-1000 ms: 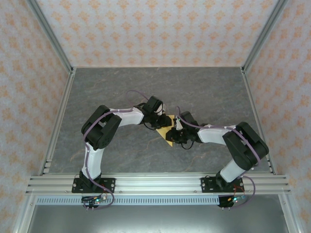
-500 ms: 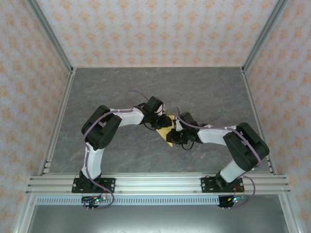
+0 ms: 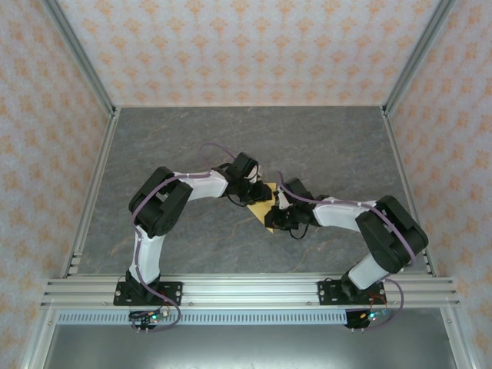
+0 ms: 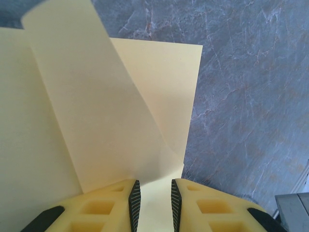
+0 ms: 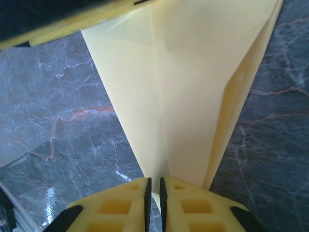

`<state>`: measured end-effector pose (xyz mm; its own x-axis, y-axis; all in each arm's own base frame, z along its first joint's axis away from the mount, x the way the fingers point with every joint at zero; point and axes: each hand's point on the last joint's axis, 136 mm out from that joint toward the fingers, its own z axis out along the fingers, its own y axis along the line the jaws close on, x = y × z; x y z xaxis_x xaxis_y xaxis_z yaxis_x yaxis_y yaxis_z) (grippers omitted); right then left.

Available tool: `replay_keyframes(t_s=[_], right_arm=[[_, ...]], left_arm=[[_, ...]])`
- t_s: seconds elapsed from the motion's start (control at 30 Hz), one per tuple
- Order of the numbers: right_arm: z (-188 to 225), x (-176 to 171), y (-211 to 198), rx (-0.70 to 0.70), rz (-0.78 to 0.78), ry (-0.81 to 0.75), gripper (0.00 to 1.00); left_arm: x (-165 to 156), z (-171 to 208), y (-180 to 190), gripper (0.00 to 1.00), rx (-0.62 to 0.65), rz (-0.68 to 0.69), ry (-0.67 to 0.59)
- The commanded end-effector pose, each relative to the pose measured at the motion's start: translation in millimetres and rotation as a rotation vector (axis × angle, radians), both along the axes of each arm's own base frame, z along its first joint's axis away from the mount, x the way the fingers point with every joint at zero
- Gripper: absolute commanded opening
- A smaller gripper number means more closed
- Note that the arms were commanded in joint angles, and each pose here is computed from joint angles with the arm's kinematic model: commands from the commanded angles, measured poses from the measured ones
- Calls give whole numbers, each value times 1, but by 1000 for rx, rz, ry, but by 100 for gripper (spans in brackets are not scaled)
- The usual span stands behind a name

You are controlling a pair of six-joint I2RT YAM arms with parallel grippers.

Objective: Fold a paper plane with a square sheet of paper (fold left side to right side)
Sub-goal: Fourth fold the wing at the center of the table.

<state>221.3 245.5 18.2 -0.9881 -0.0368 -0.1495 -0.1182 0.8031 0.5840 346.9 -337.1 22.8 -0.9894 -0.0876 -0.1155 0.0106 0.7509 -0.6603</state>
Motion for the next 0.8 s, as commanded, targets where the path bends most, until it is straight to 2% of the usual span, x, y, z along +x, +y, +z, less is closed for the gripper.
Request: replay_keyframes(t_s=[0.0, 0.77], right_arm=[[-22, -43, -27, -134, 36, 150, 17], [-21, -70, -40, -165, 89, 215, 16]], left_arm=[[-9, -25, 21, 27, 115, 24, 44], [-8, -23, 21, 27, 119, 25, 41]])
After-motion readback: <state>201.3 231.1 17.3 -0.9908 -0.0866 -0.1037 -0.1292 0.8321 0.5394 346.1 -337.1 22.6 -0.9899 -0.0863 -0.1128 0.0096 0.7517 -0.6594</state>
